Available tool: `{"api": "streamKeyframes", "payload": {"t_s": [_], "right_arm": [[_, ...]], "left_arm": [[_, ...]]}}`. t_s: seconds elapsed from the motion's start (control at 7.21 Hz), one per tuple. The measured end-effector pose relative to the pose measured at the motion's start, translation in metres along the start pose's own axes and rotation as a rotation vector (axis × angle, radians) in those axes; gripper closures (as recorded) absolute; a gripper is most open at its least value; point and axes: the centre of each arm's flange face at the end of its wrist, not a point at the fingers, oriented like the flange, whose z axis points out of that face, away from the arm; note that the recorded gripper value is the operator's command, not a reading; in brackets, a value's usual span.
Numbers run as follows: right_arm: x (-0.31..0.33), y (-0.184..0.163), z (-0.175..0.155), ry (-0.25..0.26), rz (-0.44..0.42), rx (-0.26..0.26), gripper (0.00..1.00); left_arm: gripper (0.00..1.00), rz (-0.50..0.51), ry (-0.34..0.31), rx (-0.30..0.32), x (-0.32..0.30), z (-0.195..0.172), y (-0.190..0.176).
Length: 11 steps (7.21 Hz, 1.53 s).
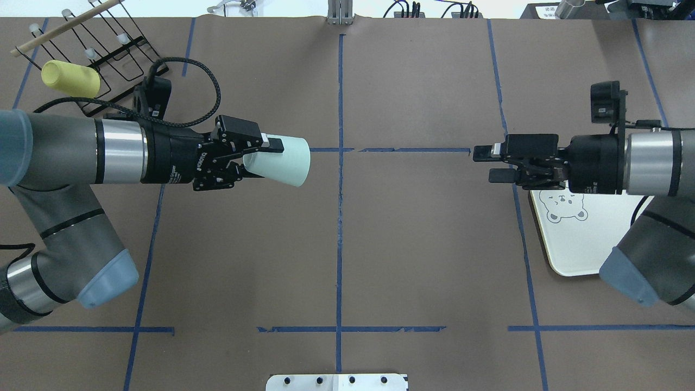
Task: Left arm grabs green cup and hands to right arm on tray
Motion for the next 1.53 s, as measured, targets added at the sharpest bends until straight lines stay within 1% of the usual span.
{"api": "streamKeyframes", "payload": {"t_s": [0.14,0.28,0.42,0.55,0.83,1.25,1.53], "right_arm": [[-0.003,0.028,0.020,-0.115,0.033,0.010,0.00],[-0.012,0.051,0.043,-0.208,0.071,0.021,0.00],[-0.021,0.065,0.063,-0.268,0.100,0.027,0.00],[-0.026,0.072,0.074,-0.293,0.114,0.029,0.00],[-0.025,0.076,0.081,-0.294,0.121,0.032,0.00],[-0.029,0.076,0.091,-0.303,0.125,0.038,0.01],[-0.034,0.074,0.109,-0.312,0.128,0.049,0.02]], "left_arm": [[0.66,0.010,0.046,-0.044,-0.003,0.002,0.013],[0.66,0.020,0.085,-0.077,-0.003,0.003,0.023],[0.66,0.025,0.116,-0.100,-0.002,0.002,0.031],[0.66,0.011,0.141,-0.119,0.000,0.001,0.035],[0.66,-0.031,0.179,-0.160,0.003,0.002,0.047],[0.66,-0.057,0.197,-0.185,0.010,0.009,0.055],[0.66,-0.062,0.195,-0.188,0.009,0.013,0.055]]}}
